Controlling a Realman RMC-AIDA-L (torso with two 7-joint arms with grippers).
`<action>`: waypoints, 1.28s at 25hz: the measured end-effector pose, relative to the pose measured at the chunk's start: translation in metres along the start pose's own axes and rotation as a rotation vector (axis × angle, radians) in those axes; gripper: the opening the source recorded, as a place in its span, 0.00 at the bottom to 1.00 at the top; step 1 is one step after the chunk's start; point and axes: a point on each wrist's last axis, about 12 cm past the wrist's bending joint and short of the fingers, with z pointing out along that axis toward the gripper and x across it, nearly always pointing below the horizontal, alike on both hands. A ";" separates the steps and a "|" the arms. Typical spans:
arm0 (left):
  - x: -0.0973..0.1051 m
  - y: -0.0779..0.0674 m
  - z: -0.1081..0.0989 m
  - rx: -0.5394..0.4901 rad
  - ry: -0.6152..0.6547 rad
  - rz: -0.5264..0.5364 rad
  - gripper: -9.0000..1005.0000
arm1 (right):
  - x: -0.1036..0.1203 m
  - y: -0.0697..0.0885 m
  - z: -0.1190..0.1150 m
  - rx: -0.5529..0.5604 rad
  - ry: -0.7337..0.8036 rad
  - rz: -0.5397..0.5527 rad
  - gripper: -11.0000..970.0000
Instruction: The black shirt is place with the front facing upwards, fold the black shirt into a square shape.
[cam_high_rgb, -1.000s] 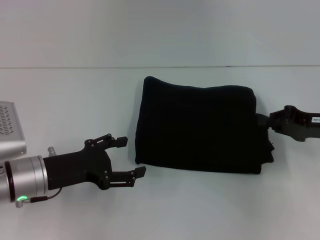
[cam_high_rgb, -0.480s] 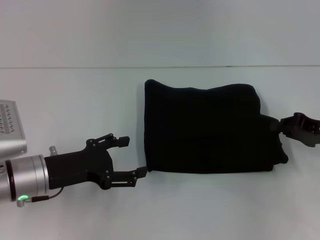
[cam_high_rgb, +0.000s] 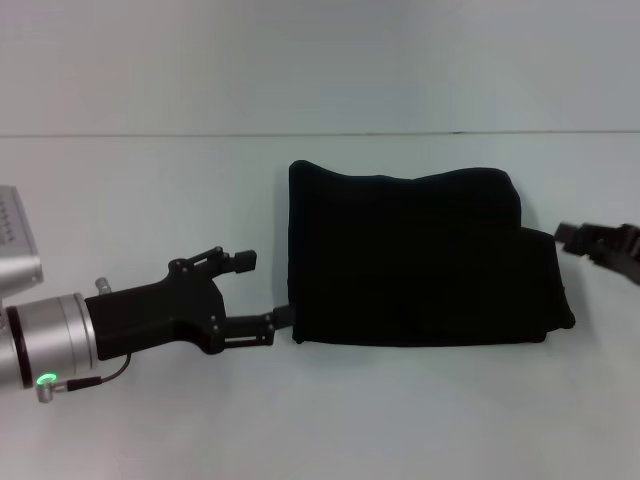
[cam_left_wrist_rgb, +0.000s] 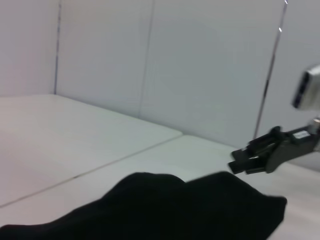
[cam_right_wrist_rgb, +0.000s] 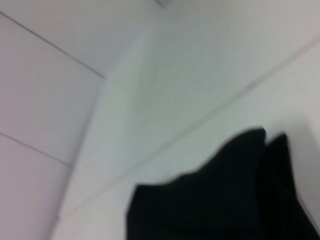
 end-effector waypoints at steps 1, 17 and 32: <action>0.000 0.000 0.000 -0.005 -0.009 -0.010 0.94 | 0.001 -0.001 -0.007 -0.018 -0.030 -0.004 0.29; 0.003 0.002 -0.003 -0.066 -0.087 -0.082 0.94 | -0.057 0.009 0.018 0.141 -0.049 0.063 0.76; 0.002 0.008 0.000 -0.103 -0.068 -0.081 0.94 | -0.082 0.049 0.071 0.305 0.111 0.002 0.92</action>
